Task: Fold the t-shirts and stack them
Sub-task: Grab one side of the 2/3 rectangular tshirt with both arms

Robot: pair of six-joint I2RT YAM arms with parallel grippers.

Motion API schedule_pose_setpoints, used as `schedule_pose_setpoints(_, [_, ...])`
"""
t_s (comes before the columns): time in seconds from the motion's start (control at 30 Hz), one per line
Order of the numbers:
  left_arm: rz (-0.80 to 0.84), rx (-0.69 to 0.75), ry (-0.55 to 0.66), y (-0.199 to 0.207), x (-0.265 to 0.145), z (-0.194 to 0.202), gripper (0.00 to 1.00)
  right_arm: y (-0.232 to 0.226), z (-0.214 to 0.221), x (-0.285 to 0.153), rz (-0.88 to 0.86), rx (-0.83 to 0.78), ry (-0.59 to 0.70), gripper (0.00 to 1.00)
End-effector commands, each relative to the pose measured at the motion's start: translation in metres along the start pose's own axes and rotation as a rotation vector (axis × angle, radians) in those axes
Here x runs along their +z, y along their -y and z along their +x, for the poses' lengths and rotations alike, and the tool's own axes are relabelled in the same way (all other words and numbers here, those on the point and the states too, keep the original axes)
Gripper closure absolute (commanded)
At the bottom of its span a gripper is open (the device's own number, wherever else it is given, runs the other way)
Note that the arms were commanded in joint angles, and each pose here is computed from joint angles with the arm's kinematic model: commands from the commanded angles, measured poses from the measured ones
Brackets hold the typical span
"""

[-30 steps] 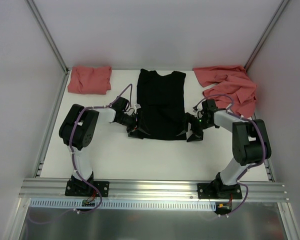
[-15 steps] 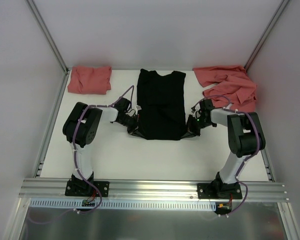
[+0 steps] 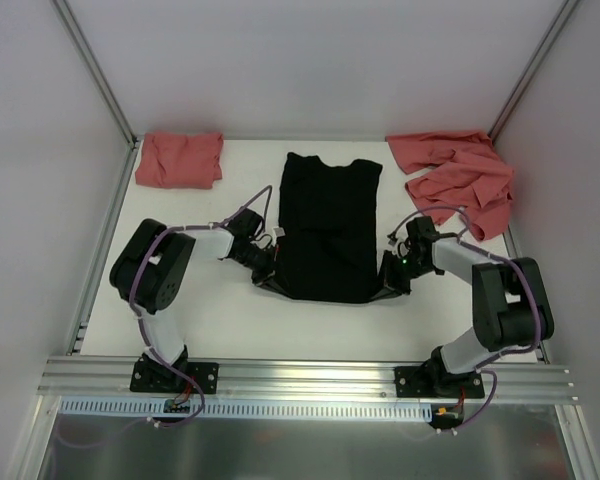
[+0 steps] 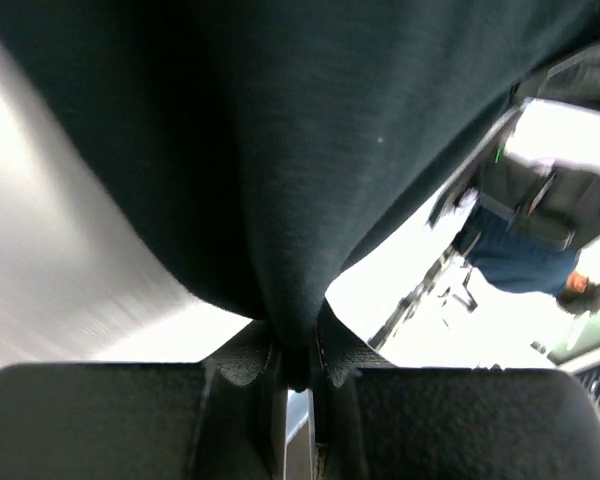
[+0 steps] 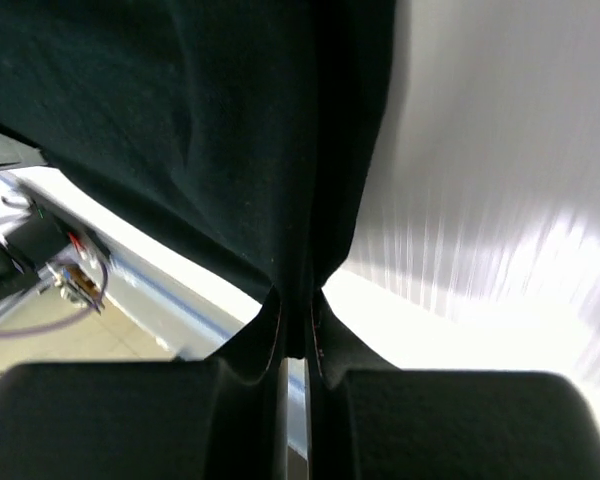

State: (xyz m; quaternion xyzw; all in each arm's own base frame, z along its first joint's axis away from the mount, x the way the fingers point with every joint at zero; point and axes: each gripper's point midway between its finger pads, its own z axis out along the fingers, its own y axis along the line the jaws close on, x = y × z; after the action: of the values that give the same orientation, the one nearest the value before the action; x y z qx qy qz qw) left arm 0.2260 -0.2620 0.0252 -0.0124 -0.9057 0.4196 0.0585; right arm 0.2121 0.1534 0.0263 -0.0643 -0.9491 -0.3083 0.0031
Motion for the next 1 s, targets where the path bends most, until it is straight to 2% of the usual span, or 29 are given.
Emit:
schedule_pose_setpoints(0.0, [-0.017,-0.001,-0.034,0.006,-0.014,0.040,1.00,0.014,0.043,-0.016,0.063,0.000,-0.066,1.00])
schedule_pose_setpoints(0.27, [-0.027,-0.007,-0.053,0.020,-0.044,0.099,1.00,0.005,0.083,-0.040,0.036,0.003,-0.055,1.00])
schedule_pose_setpoints(0.5, [-0.034,-0.032,-0.016,0.027,-0.067,0.127,1.00,-0.006,0.102,-0.064,0.034,0.000,-0.038,1.00])
schedule_pose_setpoints(0.97, [-0.046,-0.048,-0.015,0.018,-0.065,0.134,1.00,-0.006,0.108,-0.072,0.051,-0.014,-0.029,1.00])
